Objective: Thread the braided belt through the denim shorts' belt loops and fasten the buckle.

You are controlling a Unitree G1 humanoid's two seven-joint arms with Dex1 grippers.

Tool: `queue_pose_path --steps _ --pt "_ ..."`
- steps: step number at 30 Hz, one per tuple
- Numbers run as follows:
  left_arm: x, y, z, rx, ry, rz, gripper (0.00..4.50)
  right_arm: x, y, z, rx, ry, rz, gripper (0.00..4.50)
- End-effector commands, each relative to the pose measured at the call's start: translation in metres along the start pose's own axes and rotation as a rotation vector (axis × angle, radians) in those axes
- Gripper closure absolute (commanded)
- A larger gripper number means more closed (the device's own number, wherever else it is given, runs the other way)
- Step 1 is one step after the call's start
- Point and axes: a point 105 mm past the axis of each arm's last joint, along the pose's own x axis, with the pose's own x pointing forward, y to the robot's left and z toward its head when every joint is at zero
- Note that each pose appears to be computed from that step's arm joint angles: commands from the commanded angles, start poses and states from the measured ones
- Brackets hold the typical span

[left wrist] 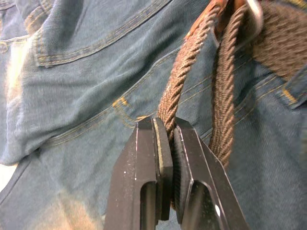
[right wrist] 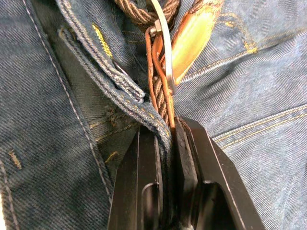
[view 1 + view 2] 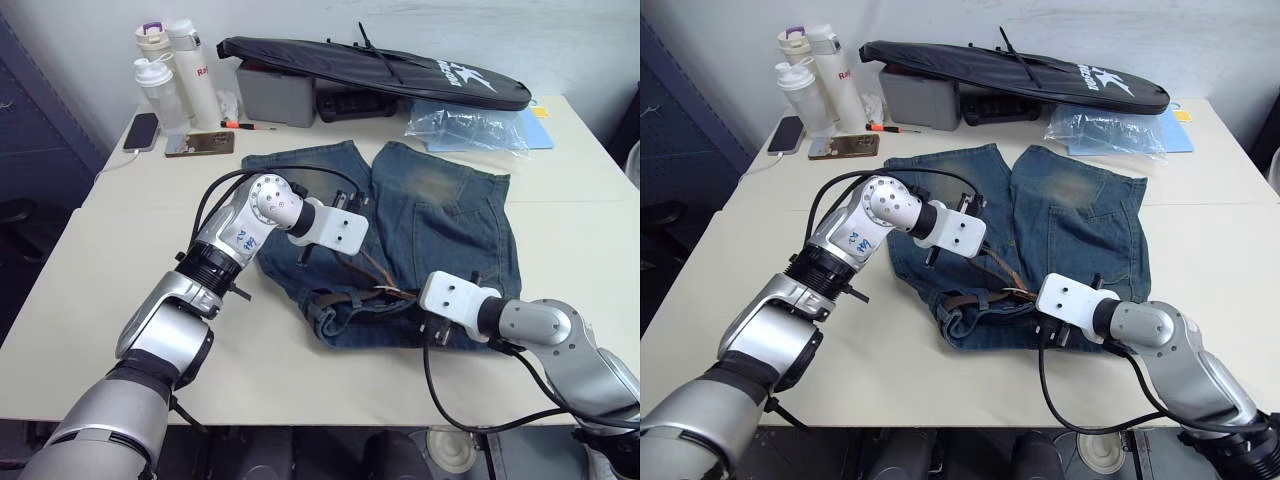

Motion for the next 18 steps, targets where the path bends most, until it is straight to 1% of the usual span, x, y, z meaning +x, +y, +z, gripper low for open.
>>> queue_pose_path --steps 1,5,8,13,15,18 --pt "-0.008 0.002 0.015 0.019 -0.056 -0.001 4.5 -0.006 -0.022 -0.001 -0.057 0.031 -0.107 4.46" --pt "-0.017 -0.003 0.005 0.009 -0.021 -0.022 4.5 -0.007 -0.029 -0.006 -0.102 0.061 -0.136 4.46" --pt "-0.022 -0.004 -0.002 0.007 0.004 -0.028 4.5 -0.007 -0.033 -0.003 -0.153 0.052 -0.164 4.46" --pt "-0.016 -0.007 0.001 0.006 -0.006 -0.038 4.5 -0.003 -0.04 0.016 -0.206 -0.024 -0.223 4.46" --pt "-0.012 -0.007 0.005 0.008 -0.02 -0.041 4.5 -0.003 -0.043 0.028 -0.235 -0.076 -0.27 4.46" --pt "-0.011 -0.006 0.007 0.006 -0.026 -0.042 4.5 -0.005 -0.048 0.037 -0.264 -0.12 -0.335 4.46"
